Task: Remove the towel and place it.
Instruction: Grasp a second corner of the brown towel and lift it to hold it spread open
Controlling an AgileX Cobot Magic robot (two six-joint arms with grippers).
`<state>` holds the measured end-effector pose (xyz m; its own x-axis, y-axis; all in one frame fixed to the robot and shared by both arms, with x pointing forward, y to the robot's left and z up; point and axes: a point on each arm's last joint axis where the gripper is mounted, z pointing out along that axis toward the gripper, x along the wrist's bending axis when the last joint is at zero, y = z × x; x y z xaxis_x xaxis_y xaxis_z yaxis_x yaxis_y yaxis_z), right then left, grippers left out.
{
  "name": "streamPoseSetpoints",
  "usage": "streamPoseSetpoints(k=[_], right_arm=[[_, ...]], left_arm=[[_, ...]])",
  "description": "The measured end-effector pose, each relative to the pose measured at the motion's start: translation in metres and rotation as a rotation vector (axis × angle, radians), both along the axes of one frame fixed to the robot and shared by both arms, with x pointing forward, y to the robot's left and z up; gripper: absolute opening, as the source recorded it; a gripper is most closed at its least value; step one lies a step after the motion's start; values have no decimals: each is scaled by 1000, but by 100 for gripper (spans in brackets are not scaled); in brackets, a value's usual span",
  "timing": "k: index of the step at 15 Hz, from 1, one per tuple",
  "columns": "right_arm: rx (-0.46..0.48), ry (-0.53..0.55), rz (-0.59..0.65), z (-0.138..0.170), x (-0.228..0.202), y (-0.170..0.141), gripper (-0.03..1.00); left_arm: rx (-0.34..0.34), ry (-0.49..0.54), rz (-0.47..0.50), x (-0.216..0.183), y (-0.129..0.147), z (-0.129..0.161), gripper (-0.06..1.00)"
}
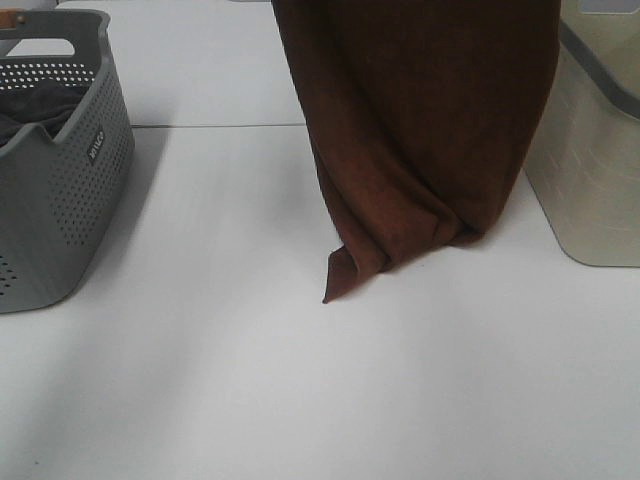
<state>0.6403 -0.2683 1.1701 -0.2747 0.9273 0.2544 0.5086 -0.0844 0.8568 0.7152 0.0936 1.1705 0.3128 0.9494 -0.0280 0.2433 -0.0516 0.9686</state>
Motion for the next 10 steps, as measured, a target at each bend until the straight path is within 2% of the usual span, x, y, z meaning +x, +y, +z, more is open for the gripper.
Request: streamPoseSetpoints(k=[1, 4, 6, 8, 9, 10], right_arm=[[4, -98, 28, 18, 5, 2, 0], [-50, -434, 101, 96, -7, 7, 0], [-58, -541, 116, 126, -19, 8, 0], [-70, -538, 145, 128, -23, 10, 0], [-88, -511, 165, 123, -21, 11, 0], [-112, -466, 187, 113, -15, 12, 0]], left_arm=[[-30, -77, -5, 3, 3, 8, 0], [-142, -420, -52, -8, 6, 62, 0], [-159, -583, -69, -20, 9, 91, 0], [-66, -646, -61, -24, 10, 98, 0], [-4, -631, -52, -22, 11, 95, 0], [47, -563, -41, -18, 11, 86, 0]])
